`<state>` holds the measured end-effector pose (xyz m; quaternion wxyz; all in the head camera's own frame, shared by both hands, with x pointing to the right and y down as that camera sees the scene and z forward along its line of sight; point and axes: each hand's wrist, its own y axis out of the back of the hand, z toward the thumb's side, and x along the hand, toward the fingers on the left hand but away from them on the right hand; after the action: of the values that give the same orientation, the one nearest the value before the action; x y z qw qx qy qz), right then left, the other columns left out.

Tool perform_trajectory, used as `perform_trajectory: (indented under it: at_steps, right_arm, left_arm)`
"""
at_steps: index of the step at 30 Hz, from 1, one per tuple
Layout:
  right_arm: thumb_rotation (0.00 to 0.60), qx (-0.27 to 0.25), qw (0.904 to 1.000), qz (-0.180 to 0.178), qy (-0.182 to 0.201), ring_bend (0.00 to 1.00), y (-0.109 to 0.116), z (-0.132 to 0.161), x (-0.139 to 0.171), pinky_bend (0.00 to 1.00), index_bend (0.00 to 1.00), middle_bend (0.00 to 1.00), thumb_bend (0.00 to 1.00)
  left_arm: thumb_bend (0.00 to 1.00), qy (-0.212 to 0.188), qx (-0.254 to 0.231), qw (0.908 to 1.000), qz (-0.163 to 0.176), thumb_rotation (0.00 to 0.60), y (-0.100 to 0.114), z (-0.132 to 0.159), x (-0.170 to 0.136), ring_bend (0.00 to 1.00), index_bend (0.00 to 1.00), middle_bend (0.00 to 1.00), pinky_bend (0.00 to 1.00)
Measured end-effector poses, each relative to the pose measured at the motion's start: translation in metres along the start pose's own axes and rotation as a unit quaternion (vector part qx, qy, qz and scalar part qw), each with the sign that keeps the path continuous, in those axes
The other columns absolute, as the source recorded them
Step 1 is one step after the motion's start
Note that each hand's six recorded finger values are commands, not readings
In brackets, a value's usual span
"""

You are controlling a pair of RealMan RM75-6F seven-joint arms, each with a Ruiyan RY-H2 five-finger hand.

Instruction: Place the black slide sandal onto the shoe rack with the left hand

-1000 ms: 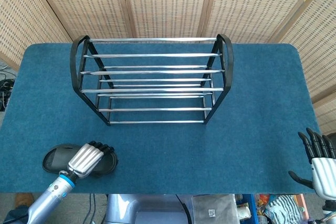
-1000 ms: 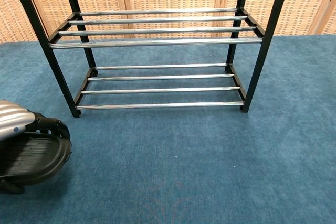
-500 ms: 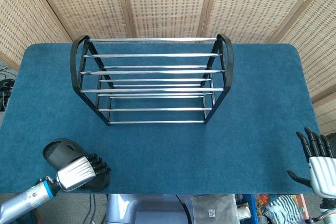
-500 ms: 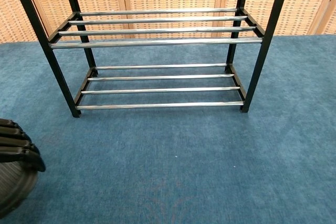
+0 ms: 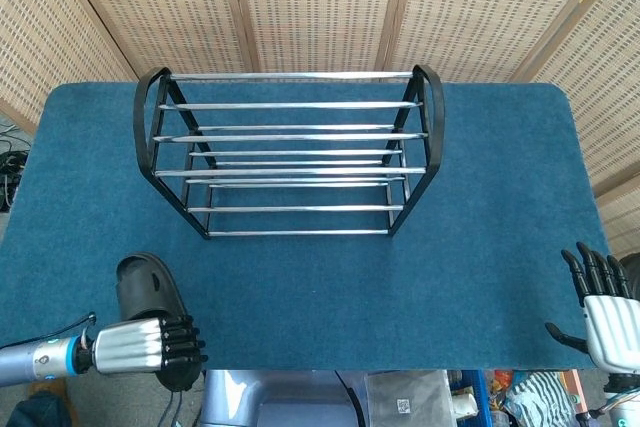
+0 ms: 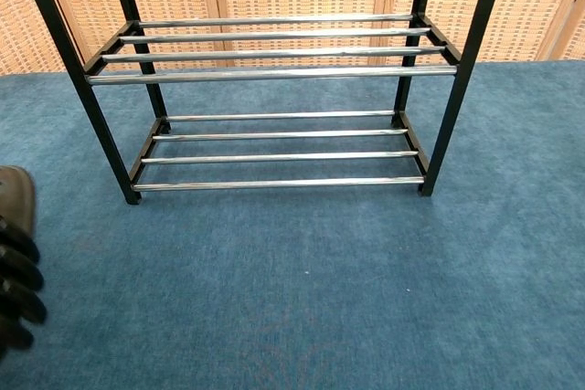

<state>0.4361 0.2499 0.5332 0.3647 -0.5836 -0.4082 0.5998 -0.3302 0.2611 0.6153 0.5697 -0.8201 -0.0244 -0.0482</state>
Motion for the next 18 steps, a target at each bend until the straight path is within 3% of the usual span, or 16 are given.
perform_trajectory:
  at_steps: [8,18]
  right_arm:
    - [0.6,0.001,0.9999,0.003,-0.013,0.0,-0.002,-0.006,-0.004,0.0,0.0,0.0,0.0]
    - [0.6,0.0,0.9994,0.009,-0.034,0.0,-0.004,-0.014,-0.011,0.0,0.0,0.0,0.0]
  left_arm:
    - [0.05,-0.081,0.041,0.9958,-0.015,0.6,-0.011,-0.015,0.04,0.42,0.51,0.48,0.47]
    - [0.05,-0.141,0.142,0.9781,-0.056,0.6,-0.017,-0.051,0.079,0.38,0.51,0.46,0.47]
